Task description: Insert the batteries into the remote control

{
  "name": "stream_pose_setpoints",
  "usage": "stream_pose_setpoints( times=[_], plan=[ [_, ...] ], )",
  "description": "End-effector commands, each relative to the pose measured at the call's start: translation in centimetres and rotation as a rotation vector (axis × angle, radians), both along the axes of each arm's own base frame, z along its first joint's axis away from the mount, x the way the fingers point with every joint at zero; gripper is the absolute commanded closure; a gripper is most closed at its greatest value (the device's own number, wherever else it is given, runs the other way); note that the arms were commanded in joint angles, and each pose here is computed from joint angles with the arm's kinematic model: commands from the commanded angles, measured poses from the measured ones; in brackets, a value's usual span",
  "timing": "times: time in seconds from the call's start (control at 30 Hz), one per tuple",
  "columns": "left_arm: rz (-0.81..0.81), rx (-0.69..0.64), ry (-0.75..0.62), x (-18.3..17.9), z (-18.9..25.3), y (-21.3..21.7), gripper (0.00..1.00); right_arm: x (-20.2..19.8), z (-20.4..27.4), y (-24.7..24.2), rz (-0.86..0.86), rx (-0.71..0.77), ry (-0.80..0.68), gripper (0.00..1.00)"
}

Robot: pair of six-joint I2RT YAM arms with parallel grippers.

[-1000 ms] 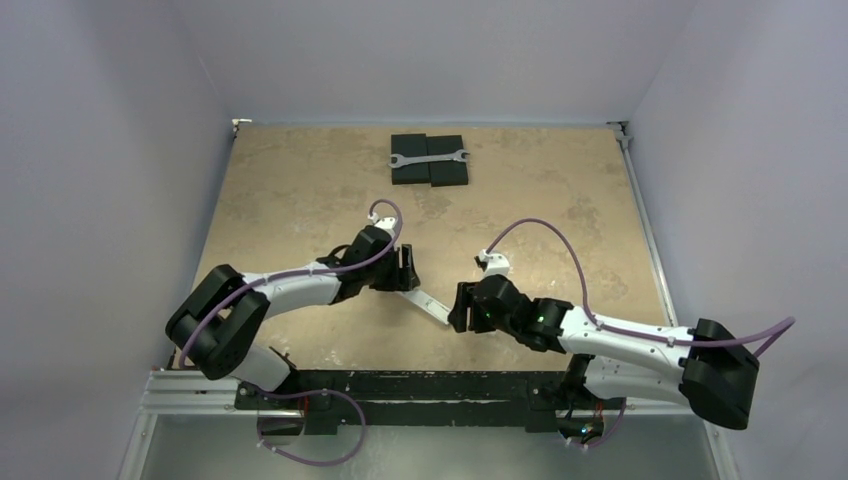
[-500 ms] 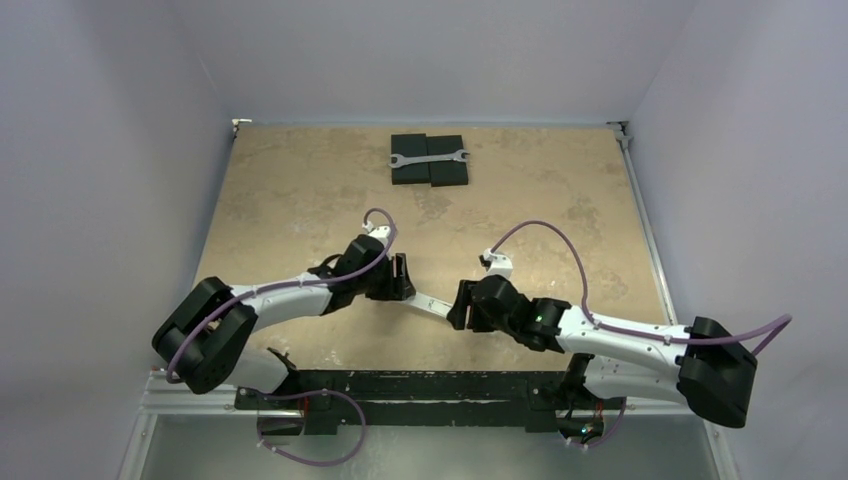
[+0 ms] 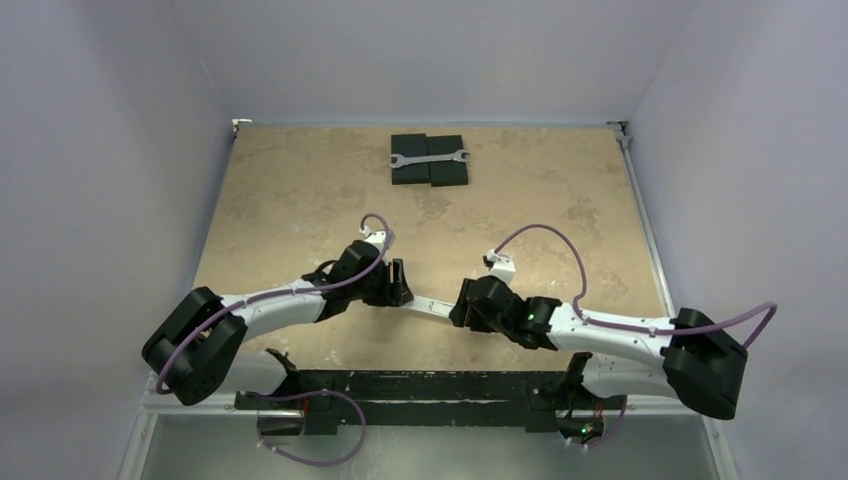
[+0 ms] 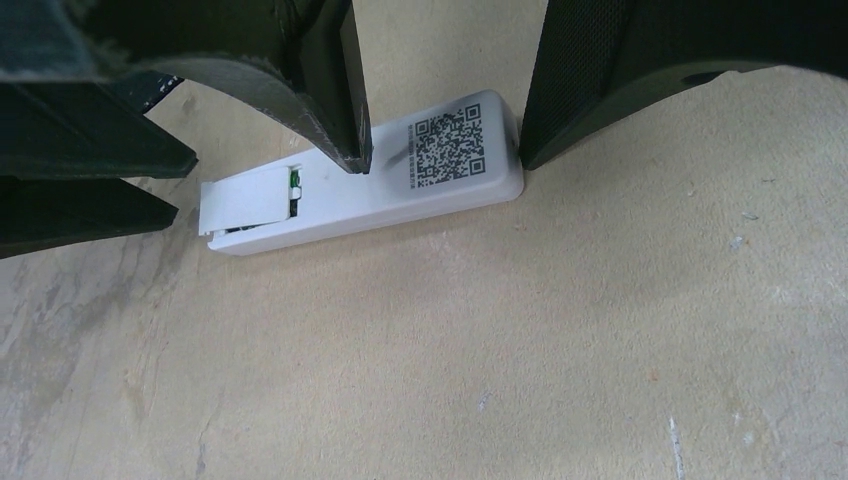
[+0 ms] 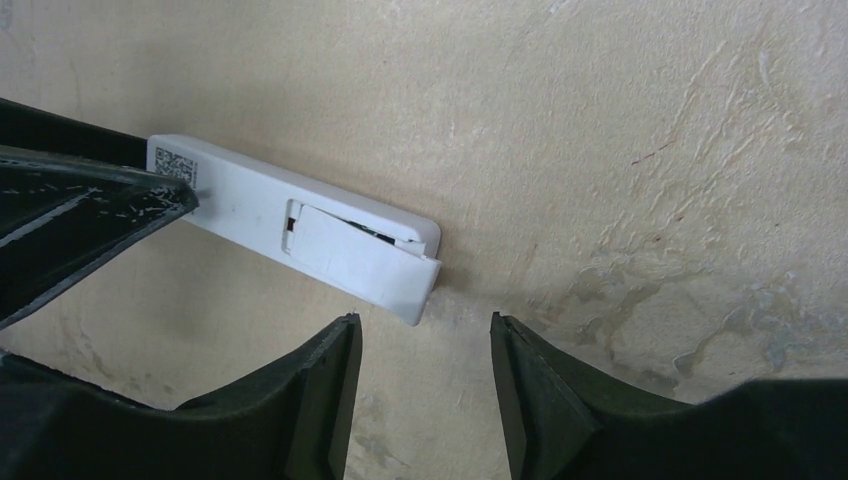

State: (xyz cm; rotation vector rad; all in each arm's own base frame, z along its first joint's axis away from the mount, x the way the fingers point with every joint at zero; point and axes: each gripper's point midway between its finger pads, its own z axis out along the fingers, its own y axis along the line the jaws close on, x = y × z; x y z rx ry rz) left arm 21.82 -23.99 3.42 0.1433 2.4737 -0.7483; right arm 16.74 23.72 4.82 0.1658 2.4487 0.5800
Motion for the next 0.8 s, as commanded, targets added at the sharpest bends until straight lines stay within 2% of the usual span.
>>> stream_pose_setpoints(
  times=[0.0,0.77],
  plan=[
    [-0.017,-0.039,-0.018,-0.2,1.0,-0.6,0.44,1.6,1.4,1.2,-0.083,0.056,-0.022,0.44],
    [-0.034,-0.031,-0.018,-0.5,0.4,-0.5,0.44,2.5,1.0,2.5,-0.114,0.050,-0.002,0.55]
  ],
)
